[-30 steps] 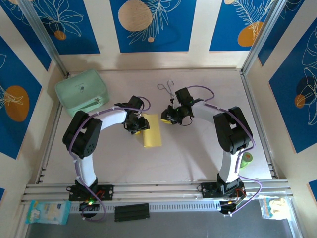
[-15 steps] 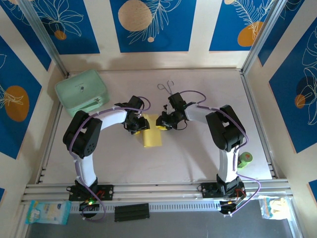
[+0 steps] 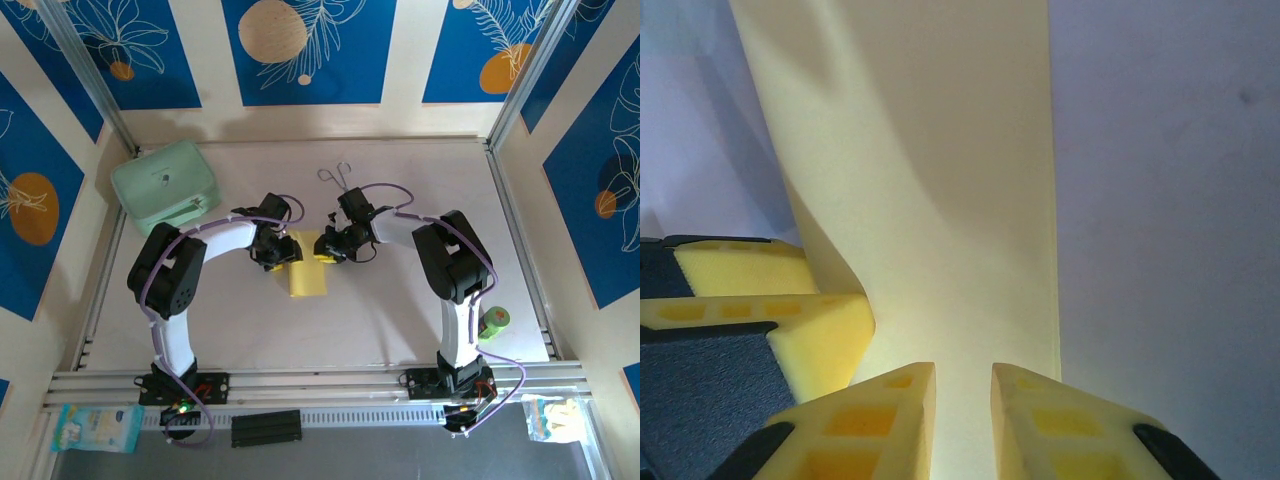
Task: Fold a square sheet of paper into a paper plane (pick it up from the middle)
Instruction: Hold the square sheet of paper at the center of the table.
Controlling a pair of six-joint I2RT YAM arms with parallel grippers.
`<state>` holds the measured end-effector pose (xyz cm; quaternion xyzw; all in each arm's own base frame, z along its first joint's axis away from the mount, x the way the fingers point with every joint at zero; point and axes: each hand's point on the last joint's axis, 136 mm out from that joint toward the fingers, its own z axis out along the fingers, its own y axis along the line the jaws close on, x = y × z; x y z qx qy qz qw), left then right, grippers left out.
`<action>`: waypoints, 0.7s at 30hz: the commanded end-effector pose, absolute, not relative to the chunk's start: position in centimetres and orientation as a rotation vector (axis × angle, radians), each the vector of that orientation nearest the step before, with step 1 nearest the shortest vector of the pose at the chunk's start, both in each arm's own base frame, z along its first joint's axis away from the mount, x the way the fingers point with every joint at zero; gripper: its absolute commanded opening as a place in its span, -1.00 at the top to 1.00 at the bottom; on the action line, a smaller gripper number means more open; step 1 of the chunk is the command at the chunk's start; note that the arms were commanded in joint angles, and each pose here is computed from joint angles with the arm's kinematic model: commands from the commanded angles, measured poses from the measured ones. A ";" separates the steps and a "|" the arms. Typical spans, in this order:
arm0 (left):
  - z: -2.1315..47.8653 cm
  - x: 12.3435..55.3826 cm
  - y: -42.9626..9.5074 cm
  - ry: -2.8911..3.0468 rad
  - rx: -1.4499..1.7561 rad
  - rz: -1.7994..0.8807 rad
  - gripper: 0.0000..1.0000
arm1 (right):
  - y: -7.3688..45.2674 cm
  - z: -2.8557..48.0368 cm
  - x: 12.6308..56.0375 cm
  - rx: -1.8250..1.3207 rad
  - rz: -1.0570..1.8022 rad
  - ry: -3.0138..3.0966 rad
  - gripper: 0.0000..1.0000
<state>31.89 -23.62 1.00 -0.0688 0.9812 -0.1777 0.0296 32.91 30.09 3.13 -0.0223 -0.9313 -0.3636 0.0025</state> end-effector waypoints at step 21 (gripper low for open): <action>-6.2 27.3 -21.7 3.237 -0.260 -0.361 -0.07 | 31.5 3.3 32.7 0.024 -1.201 -2.884 0.58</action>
